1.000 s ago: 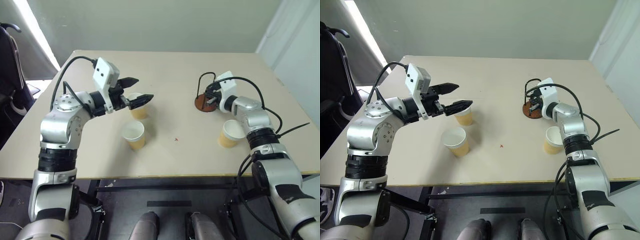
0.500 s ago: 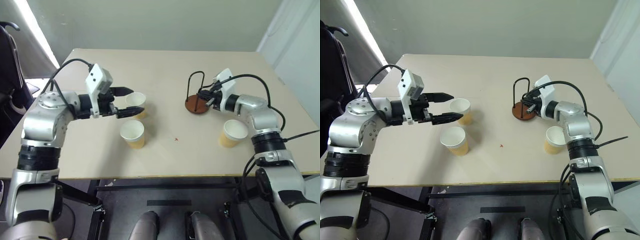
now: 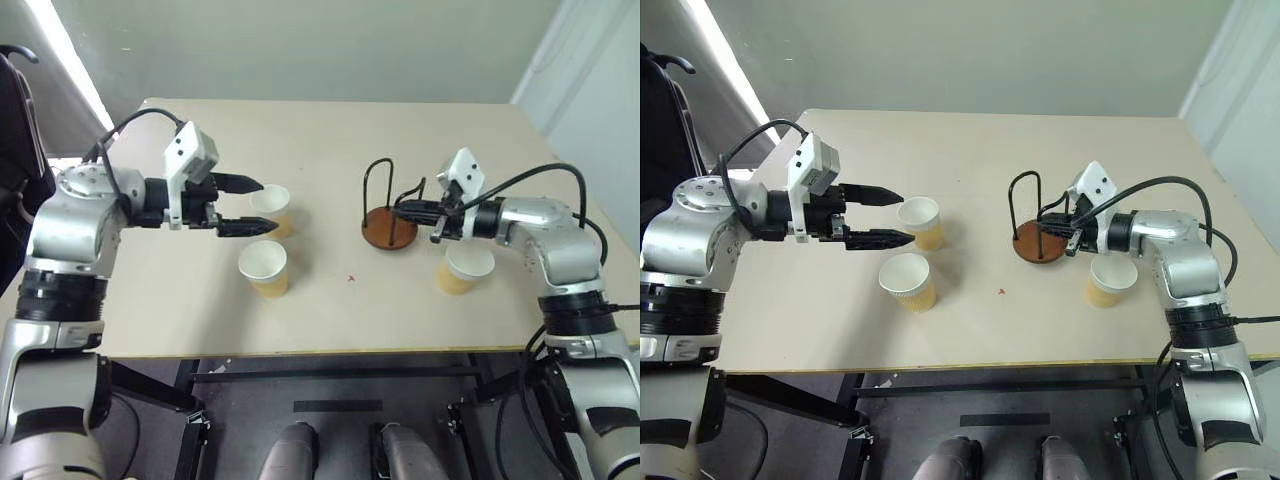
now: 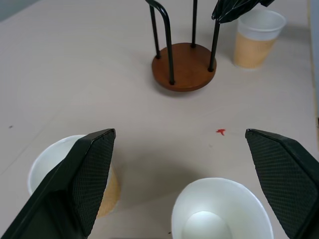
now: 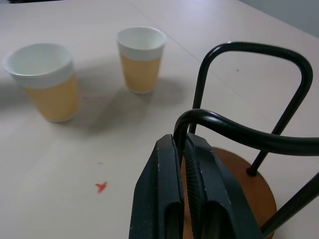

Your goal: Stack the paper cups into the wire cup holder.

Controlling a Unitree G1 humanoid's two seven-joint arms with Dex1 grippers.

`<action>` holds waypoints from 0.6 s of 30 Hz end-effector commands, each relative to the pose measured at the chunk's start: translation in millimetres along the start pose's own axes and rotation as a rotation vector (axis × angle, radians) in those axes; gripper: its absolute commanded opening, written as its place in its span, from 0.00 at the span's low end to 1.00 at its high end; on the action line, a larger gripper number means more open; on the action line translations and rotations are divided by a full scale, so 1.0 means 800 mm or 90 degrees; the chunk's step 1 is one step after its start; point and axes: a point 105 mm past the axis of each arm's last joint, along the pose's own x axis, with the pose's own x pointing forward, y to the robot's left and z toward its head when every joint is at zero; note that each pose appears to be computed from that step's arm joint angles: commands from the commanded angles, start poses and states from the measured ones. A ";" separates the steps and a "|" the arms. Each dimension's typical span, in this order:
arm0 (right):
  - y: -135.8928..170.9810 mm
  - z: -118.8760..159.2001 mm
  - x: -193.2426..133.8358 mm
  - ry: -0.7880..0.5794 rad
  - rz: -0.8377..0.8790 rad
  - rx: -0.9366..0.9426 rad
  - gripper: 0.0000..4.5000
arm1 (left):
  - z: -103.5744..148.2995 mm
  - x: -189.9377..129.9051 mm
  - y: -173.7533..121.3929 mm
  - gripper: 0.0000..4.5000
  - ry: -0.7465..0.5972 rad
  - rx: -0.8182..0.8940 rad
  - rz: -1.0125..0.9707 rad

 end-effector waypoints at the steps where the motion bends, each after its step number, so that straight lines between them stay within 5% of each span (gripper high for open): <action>1: 0.017 0.021 -0.006 -0.023 0.034 -0.031 0.01 | 0.021 -0.005 -0.005 1.00 -0.008 0.036 -0.022; 18: 0.046 0.012 -0.001 -0.009 0.109 -0.033 0.01 | 0.043 -0.013 -0.041 1.00 0.038 0.059 -0.167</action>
